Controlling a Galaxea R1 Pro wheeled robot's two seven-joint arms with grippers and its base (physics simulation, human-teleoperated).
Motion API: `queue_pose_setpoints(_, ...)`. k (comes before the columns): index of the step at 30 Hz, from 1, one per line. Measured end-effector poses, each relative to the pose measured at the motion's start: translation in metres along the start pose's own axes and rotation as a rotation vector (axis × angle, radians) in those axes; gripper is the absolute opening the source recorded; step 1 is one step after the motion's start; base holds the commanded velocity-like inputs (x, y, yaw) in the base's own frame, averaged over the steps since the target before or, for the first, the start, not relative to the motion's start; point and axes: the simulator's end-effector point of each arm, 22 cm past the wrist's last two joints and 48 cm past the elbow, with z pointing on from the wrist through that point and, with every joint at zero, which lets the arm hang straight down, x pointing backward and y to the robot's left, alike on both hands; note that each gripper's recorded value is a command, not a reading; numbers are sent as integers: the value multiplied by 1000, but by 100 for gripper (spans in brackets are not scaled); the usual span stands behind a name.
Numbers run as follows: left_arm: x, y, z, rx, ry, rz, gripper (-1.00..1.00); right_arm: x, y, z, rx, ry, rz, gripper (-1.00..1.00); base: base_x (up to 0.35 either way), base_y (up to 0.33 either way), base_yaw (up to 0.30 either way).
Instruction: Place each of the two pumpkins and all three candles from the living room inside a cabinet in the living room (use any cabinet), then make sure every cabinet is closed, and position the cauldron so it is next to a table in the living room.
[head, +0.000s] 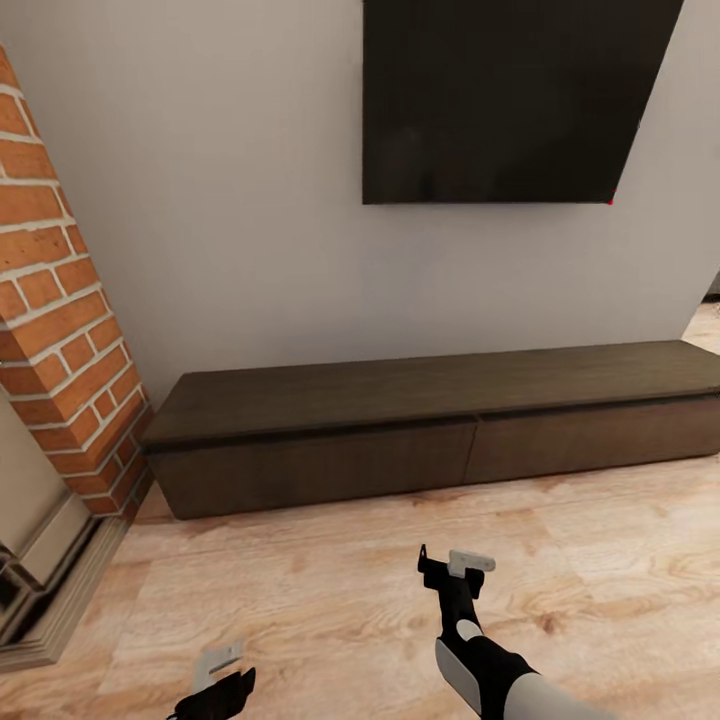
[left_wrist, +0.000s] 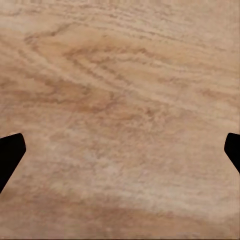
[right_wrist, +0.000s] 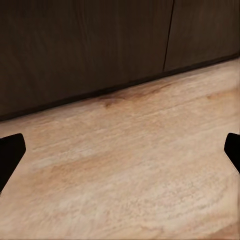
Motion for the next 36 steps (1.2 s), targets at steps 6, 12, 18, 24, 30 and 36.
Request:
queue_pose_setpoints(6, 1, 4, -3, -13, 4, 0, 100, -14, -4, -2, 7, -22, 9, 100, 0, 0, -19)
queue_pose_setpoints(12, -6, 4, -7, -17, -7, -2, 100, -19, -7, -6, 15, -25, 11, 100, -5, 0, -215)
queue_pose_setpoints(18, -16, 1, -12, -10, -29, -2, 100, -31, -8, -10, 17, -44, 12, 100, -200, 0, -283)
queue_pose_setpoints(24, -27, -3, -17, 0, -51, -4, 100, -45, -7, -13, 14, -67, 15, 100, -276, 0, -288)
queue_pose_setpoints(30, -37, -9, -22, 16, -75, -3, 100, -59, -5, -17, 10, -91, 19, 100, -211, 0, -288)
queue_pose_setpoints(36, -54, -22, -30, 45, -112, -3, 100, -74, -5, -20, 8, -116, 22, 100, -25, 0, -288)
